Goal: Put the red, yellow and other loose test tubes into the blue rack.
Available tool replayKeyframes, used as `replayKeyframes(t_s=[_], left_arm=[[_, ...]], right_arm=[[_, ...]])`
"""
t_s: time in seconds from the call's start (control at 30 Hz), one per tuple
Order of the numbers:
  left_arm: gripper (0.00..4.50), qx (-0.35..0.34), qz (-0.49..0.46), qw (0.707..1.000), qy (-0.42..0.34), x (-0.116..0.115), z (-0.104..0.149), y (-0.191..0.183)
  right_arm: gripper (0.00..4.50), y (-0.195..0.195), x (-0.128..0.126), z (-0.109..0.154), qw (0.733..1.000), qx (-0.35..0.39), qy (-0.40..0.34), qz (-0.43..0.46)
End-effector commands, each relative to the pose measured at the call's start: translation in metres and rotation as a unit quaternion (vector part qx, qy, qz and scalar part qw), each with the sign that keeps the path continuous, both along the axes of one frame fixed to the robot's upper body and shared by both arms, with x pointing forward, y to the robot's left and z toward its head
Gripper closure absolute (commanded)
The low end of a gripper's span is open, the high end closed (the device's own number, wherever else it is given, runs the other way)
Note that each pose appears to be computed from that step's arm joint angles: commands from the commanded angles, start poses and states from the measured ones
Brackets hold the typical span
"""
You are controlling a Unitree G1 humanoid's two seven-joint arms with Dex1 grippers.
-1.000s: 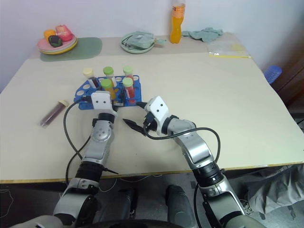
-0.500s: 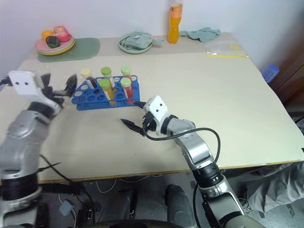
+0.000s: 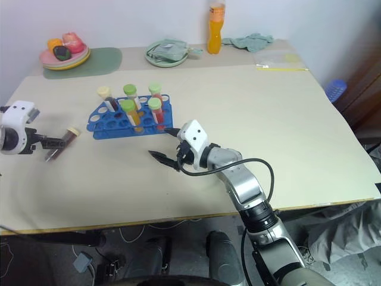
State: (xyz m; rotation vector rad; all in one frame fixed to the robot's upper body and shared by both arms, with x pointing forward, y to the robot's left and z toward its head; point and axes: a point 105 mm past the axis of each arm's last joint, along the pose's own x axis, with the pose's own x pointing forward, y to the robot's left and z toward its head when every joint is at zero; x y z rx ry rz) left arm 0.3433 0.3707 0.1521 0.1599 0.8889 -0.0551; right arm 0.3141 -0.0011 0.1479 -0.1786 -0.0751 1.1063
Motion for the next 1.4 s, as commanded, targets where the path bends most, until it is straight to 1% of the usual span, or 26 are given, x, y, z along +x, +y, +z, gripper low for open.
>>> replayKeyframes(t_s=[0.03, 0.1, 0.17, 0.2, 0.27, 0.3, 0.37, 0.4, 0.47, 0.5, 0.53, 0.57, 0.6, 0.63, 0.7, 0.73, 0.77, 0.83, 0.9, 0.97, 1.03, 1.07, 1.17, 1.2, 1.3, 1.4], left_arm=[[0.06, 0.013, -0.02, 0.999, 0.039, 0.002, -0.008, 0.005], [0.06, 0.014, -0.029, 0.998, 0.053, 0.005, -0.012, 0.003], [0.58, 0.02, -0.039, 0.997, 0.07, 0.005, -0.017, 0.003], [0.93, 0.026, -0.042, 0.996, 0.076, 0.004, -0.018, 0.004], [1.83, 0.037, -0.041, 0.995, 0.079, 0.003, -0.018, 0.008], [2.42, 0.038, -0.039, 0.995, 0.078, 0.003, -0.017, 0.01], [3.44, 0.04, -0.035, 0.997, 0.064, 0.002, -0.01, 0.016], [3.69, 0.045, -0.038, 0.998, 0.028, 0.006, 0.001, 0.02], [3.69, 0.052, -0.041, 0.997, -0.028, 0.013, 0.018, 0.024], [3.69, 0.055, -0.036, 0.994, -0.088, 0.022, 0.035, 0.026], [3.69, 0.071, -0.033, 0.978, -0.195, 0.035, 0.064, 0.027], [3.69, 0.102, -0.023, 0.946, -0.308, 0.042, 0.098, 0.029], [3.69, 0.123, -0.009, 0.915, -0.384, 0.041, 0.122, 0.03], [3.69, 0.111, -0.001, 0.89, -0.442, 0.038, 0.137, 0.025], [3.69, 0.012, -0.015, 0.839, -0.544, 0.025, 0.145, -0.019], [3.69, -0.014, -0.023, 0.81, -0.586, 0.01, 0.144, -0.041], [3.69, -0.014, -0.021, 0.793, -0.609, -0.002, 0.135, -0.061], [3.69, -0.005, -0.008, 0.783, -0.621, -0.014, 0.118, -0.088], [3.69, 0.03, -0.006, 0.783, -0.622, -0.014, 0.092, -0.127], [3.69, 0.05, -0.014, 0.771, -0.634, -0.013, 0.076, -0.163], [3.69, 0.063, -0.021, 0.761, -0.646, -0.008, 0.067, -0.184], [3.69, 0.067, -0.011, 0.757, -0.65, -0.005, 0.064, -0.189], [3.69, 0.047, 0.04, 0.756, -0.652, 0.007, 0.057, -0.19], [3.69, 0.06, 0.041, 0.756, -0.651, 0.011, 0.055, -0.192], [3.69, 0.084, 0.057, 0.77, -0.63, 0.023, 0.041, -0.19], [3.69, 0.09, 0.065, 0.783, -0.612, 0.027, 0.032, -0.186]], right_arm=[[0.38, 0.0, -0.002, 0.012, 1.0, 0.013, -0.023, -0.003], [0.38, -0.001, -0.001, 0.012, 1.0, 0.014, -0.024, -0.007], [0.38, -0.002, -0.001, 0.013, 0.999, 0.014, -0.027, -0.013], [0.38, -0.003, 0.0, 0.013, 0.999, 0.014, -0.028, -0.015], [0.38, -0.005, -0.001, 0.013, 0.999, 0.013, -0.029, -0.019], [0.38, -0.005, -0.001, 0.013, 0.999, 0.013, -0.028, -0.02], [0.38, -0.006, -0.002, 0.012, 0.999, 0.013, -0.027, -0.021], [0.38, -0.007, -0.002, 0.012, 0.999, 0.013, -0.027, -0.022], [0.38, -0.008, -0.003, 0.012, 0.999, 0.013, -0.027, -0.023], [0.38, -0.009, -0.003, 0.011, 0.999, 0.013, -0.027, -0.024], [0.38, -0.009, -0.004, 0.011, 0.999, 0.014, -0.024, -0.024], [0.38, -0.01, -0.005, 0.01, 0.999, 0.015, -0.021, -0.024], [0.38, -0.01, -0.005, 0.009, 0.999, 0.016, -0.019, -0.024], [0.38, -0.01, -0.006, 0.009, 0.999, 0.017, -0.016, -0.023], [0.38, -0.009, -0.006, 0.007, 1.0, 0.02, -0.011, -0.018], [0.38, -0.008, -0.006, 0.007, 1.0, 0.02, -0.01, -0.016], [0.38, -0.007, -0.006, 0.007, 1.0, 0.02, -0.009, -0.013], [0.38, -0.006, -0.005, 0.007, 1.0, 0.02, -0.009, -0.01], [0.38, -0.001, -0.005, 0.008, 1.0, 0.019, -0.01, 0.0], [0.38, 0.002, -0.005, 0.009, 1.0, 0.017, -0.011, 0.008], [0.38, 0.003, -0.004, 0.01, 1.0, 0.017, -0.013, 0.01], [0.38, 0.003, -0.003, 0.01, 1.0, 0.017, -0.013, 0.011], [0.38, 0.004, -0.003, 0.01, 1.0, 0.016, -0.014, 0.011], [0.38, 0.004, -0.003, 0.01, 1.0, 0.016, -0.014, 0.01], [0.38, 0.001, -0.002, 0.011, 1.0, 0.016, -0.016, 0.002], [0.38, -0.002, -0.002, 0.011, 1.0, 0.016, -0.015, -0.006]])
